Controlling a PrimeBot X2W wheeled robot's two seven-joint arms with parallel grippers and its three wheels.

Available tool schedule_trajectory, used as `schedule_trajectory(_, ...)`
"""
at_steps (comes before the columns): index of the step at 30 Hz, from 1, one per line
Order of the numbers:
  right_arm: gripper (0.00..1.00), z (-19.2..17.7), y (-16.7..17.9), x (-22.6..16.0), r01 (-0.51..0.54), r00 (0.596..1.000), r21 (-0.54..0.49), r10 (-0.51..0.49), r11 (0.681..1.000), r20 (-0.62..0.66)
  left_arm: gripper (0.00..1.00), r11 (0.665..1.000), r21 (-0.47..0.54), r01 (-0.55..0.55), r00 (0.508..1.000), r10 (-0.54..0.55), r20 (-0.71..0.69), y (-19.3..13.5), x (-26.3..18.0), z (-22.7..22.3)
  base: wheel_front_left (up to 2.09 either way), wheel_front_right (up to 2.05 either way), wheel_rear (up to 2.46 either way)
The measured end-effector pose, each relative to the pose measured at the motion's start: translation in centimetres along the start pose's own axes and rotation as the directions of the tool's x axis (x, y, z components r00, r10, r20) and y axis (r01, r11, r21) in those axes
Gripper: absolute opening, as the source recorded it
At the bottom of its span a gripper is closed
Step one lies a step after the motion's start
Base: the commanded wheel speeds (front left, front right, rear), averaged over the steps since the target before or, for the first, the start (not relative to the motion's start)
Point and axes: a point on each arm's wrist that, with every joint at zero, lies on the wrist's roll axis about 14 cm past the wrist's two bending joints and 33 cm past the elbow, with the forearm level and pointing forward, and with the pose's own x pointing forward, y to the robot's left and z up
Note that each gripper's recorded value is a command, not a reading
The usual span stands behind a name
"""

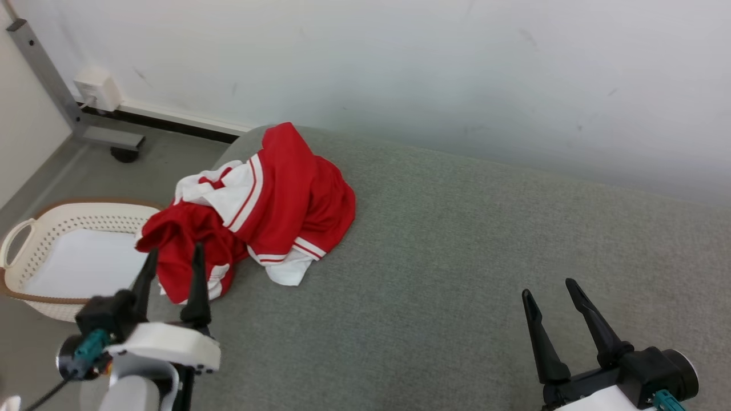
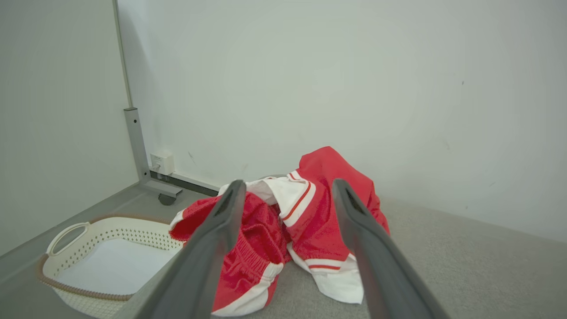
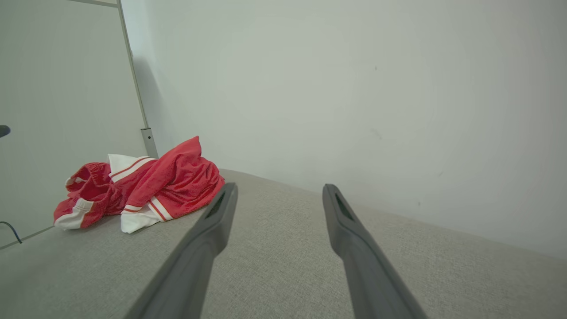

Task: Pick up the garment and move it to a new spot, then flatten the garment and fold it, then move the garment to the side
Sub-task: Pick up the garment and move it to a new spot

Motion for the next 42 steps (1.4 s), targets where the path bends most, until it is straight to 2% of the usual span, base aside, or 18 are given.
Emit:
schedule_trajectory(7,1.00,0.2,-2.3,-0.4,0.061,0.998,-0.003,-0.061,0.998,0.009,1.00,0.997,0.027,0.076,0.996,-0.075,-0.048,-1.7,5.9,0.7,0.00,0.00,0.00)
schedule_trajectory(13,1.00,0.4,-4.5,-1.0,0.122,0.992,-0.003,-0.122,0.993,0.017,1.00,0.992,0.024,0.126,0.974,-0.119,-0.194,-3.2,10.5,-0.9,0.00,0.00,0.00)
schedule_trajectory(19,1.00,0.8,-7.3,-2.1,0.200,0.980,-0.018,-0.199,0.980,0.029,1.00,0.989,-0.001,0.146,0.928,-0.137,-0.348,-4.3,14.2,-4.0,0.00,0.00,0.00)
schedule_trajectory(27,1.00,0.6,-10.7,-4.4,0.307,0.952,-0.034,-0.307,0.951,0.016,1.00,0.989,-0.080,0.127,0.827,-0.150,-0.542,-6.2,16.8,-10.1,0.00,0.00,0.00)
schedule_trajectory(35,1.00,0.3,-13.3,-7.4,0.411,0.911,-0.033,-0.412,0.911,-0.006,1.00,0.987,-0.090,0.131,0.635,-0.153,-0.757,-7.9,14.7,-18.1,0.00,0.00,0.00)
schedule_trajectory(39,1.00,0.3,-13.9,-8.3,0.436,0.899,-0.039,-0.437,0.899,-0.011,1.00,0.985,-0.086,0.150,0.595,-0.159,-0.788,-8.6,14.1,-19.6,0.00,0.00,0.00)
schedule_trajectory(40,1.00,0.4,-13.9,-8.3,0.439,0.898,-0.039,-0.440,0.898,-0.010,0.91,0.984,-0.082,0.157,0.596,-0.161,-0.787,-8.8,14.1,-19.7,0.00,0.00,0.00)
schedule_trajectory(41,1.00,0.5,-14.0,-8.4,0.441,0.897,-0.040,-0.441,0.897,-0.007,0.40,0.983,-0.081,0.163,0.602,-0.165,-0.781,-8.9,14.1,-19.5,0.00,0.00,0.00)
schedule_trajectory(42,1.00,0.7,-14.0,-8.4,0.442,0.897,-0.041,-0.443,0.896,-0.003,0.00,0.982,-0.082,0.168,0.608,-0.169,-0.776,-9.0,14.1,-19.3,0.00,0.00,0.00)
